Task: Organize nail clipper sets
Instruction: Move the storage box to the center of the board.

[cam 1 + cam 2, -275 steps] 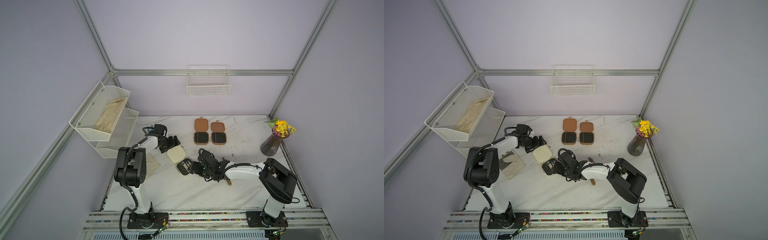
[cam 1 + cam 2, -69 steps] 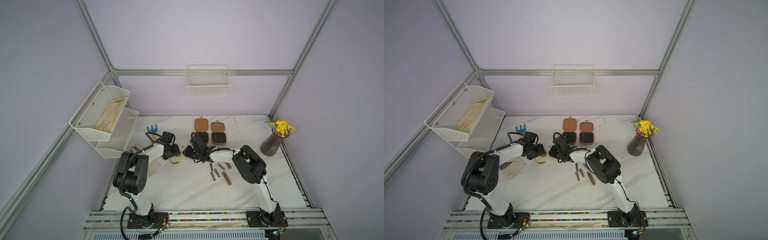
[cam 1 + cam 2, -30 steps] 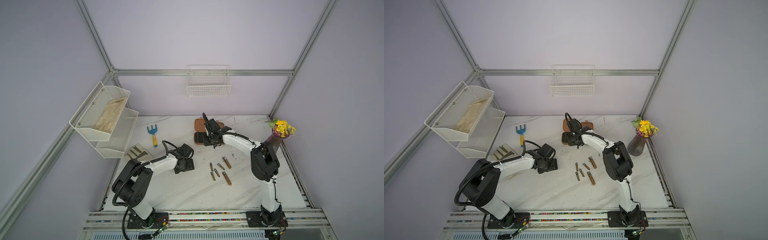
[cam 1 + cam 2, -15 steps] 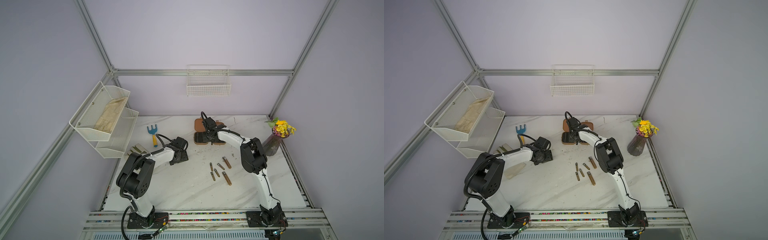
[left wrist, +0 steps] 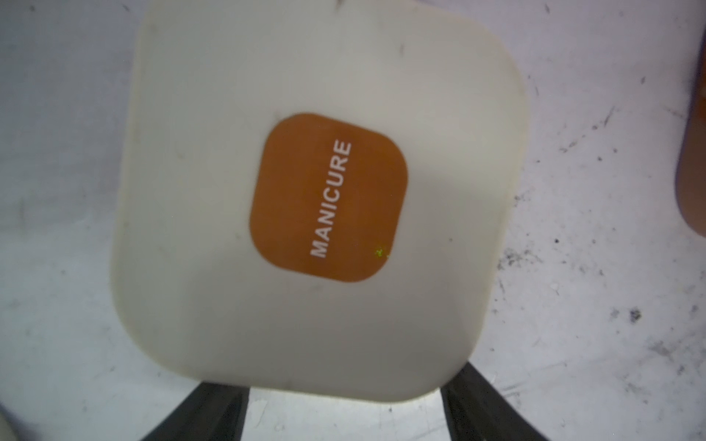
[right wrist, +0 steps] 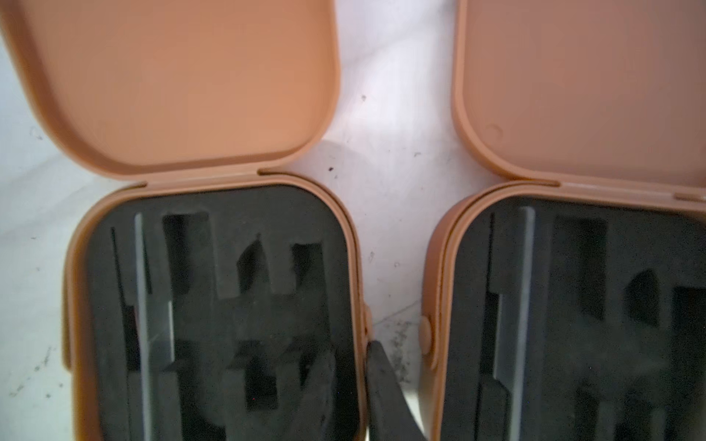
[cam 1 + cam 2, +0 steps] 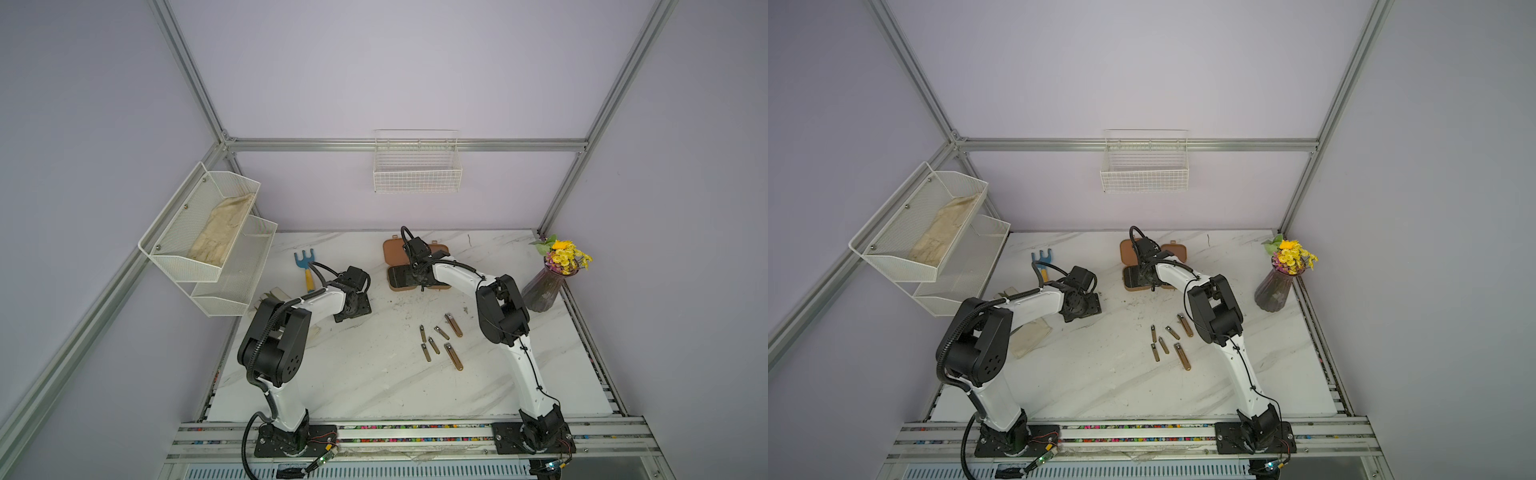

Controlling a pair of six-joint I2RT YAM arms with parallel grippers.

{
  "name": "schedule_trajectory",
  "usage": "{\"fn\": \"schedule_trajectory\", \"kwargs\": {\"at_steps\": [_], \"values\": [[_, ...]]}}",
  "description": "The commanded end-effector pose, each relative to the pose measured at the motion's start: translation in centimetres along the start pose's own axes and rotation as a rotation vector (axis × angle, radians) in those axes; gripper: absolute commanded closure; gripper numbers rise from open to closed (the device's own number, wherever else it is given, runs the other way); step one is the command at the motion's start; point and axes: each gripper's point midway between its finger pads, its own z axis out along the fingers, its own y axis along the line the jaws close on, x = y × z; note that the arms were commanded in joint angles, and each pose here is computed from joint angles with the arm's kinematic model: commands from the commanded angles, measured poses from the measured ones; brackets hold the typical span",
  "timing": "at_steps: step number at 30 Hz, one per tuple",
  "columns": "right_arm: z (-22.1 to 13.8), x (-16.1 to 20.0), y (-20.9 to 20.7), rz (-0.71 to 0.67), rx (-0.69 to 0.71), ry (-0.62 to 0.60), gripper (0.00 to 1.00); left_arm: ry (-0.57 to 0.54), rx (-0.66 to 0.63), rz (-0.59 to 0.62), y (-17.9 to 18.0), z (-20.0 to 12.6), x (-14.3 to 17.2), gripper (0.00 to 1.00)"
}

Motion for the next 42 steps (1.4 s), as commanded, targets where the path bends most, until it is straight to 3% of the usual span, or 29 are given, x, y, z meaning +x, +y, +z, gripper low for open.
{"fn": "schedule_trajectory", "kwargs": {"at_steps": [1, 6, 15, 24, 36, 42], "values": [[1.2, 1.5, -0.9, 0.006, 0.025, 0.051, 0.89, 0.029, 0.018, 0.005, -0.1, -0.8, -0.1, 0.23], [0.8, 2.1, -0.8, -0.002, 0.007, 0.067, 1.0, 0.006, 0.053, 0.014, -0.3, -3.2, -0.6, 0.2], [-4.7, 4.2, -0.3, -0.071, -0.139, 0.058, 1.0, -0.076, 0.114, 0.035, 0.1, -9.6, -1.6, 0.13], [-10.6, 10.1, 2.0, -0.328, -0.34, 0.078, 1.0, -0.121, 0.162, 0.016, 1.0, -13.0, -0.9, 0.12], [-10.1, 17.0, 7.5, -0.702, -0.44, 0.13, 1.0, -0.143, 0.175, 0.009, 2.2, -14.8, 0.1, 0.12], [-9.0, 18.2, 7.1, -0.73, -0.402, 0.155, 1.0, -0.157, 0.177, 0.015, 2.4, -15.4, 0.1, 0.12]]}}
